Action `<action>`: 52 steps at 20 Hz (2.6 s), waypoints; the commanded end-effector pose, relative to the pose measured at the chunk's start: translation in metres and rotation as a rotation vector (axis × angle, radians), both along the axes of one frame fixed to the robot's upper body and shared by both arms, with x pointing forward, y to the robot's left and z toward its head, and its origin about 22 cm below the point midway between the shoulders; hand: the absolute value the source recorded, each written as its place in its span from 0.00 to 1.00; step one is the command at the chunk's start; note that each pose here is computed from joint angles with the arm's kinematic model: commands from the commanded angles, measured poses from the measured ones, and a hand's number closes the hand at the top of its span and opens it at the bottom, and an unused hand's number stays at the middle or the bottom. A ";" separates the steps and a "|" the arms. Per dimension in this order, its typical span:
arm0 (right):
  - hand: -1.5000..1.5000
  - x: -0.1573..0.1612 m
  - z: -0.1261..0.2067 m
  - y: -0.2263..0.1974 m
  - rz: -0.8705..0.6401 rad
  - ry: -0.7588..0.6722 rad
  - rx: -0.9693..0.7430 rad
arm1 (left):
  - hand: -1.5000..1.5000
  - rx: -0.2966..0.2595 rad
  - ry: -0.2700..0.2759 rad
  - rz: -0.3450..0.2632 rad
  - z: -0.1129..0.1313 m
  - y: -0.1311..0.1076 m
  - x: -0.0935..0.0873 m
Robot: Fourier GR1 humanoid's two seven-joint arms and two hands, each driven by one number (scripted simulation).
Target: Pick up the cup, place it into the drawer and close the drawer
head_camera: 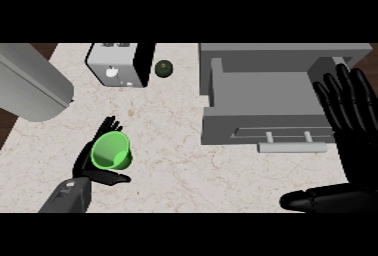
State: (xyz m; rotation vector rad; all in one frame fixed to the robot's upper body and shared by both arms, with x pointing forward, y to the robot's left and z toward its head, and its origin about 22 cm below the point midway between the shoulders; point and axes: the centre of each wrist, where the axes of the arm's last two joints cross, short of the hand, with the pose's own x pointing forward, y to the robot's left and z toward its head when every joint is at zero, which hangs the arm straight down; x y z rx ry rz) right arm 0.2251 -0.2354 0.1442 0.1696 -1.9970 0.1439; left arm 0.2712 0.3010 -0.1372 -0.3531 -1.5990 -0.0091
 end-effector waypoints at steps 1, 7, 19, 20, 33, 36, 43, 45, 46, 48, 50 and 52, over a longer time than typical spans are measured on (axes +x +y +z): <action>0.00 0.003 -0.012 0.018 0.017 -0.006 0.010 | 0.00 -0.159 -0.061 -0.094 -0.016 -0.002 -0.023; 0.00 -0.006 0.006 -0.005 -0.005 -0.014 -0.017 | 1.00 -0.181 -0.130 -0.103 -0.002 -0.001 -0.003; 0.00 0.000 0.005 -0.007 -0.020 -0.007 -0.008 | 1.00 -0.067 -0.275 0.377 -0.002 -0.013 -0.004; 0.00 -0.009 0.010 -0.001 -0.026 -0.010 -0.003 | 1.00 -0.063 -0.303 0.400 -0.001 -0.005 -0.007; 0.00 -0.010 0.004 -0.012 -0.029 0.001 -0.014 | 1.00 -0.098 -0.428 0.162 0.084 -0.061 0.033; 0.00 -0.002 0.005 -0.007 -0.024 0.010 -0.001 | 1.00 -0.132 -0.456 0.111 0.122 -0.061 0.034; 0.00 -0.006 -0.013 -0.013 -0.032 0.020 0.003 | 1.00 -0.177 -0.463 0.093 0.198 -0.114 0.060; 0.00 0.000 -0.007 -0.015 -0.033 -0.002 -0.015 | 1.00 -0.153 -0.484 0.096 0.217 -0.136 0.061; 0.00 -0.012 -0.001 -0.014 -0.026 0.012 -0.008 | 1.00 -0.150 -0.470 0.112 0.222 -0.132 0.061; 0.00 -0.009 -0.010 -0.011 -0.026 0.012 -0.019 | 1.00 -0.136 -0.492 0.081 0.249 -0.129 0.068; 0.00 -0.006 0.009 -0.012 -0.035 -0.003 -0.030 | 1.00 -0.096 -0.498 0.088 0.260 -0.152 0.071; 0.00 -0.010 0.008 -0.005 -0.051 0.009 -0.017 | 1.00 -0.094 -0.492 0.080 0.254 -0.149 0.078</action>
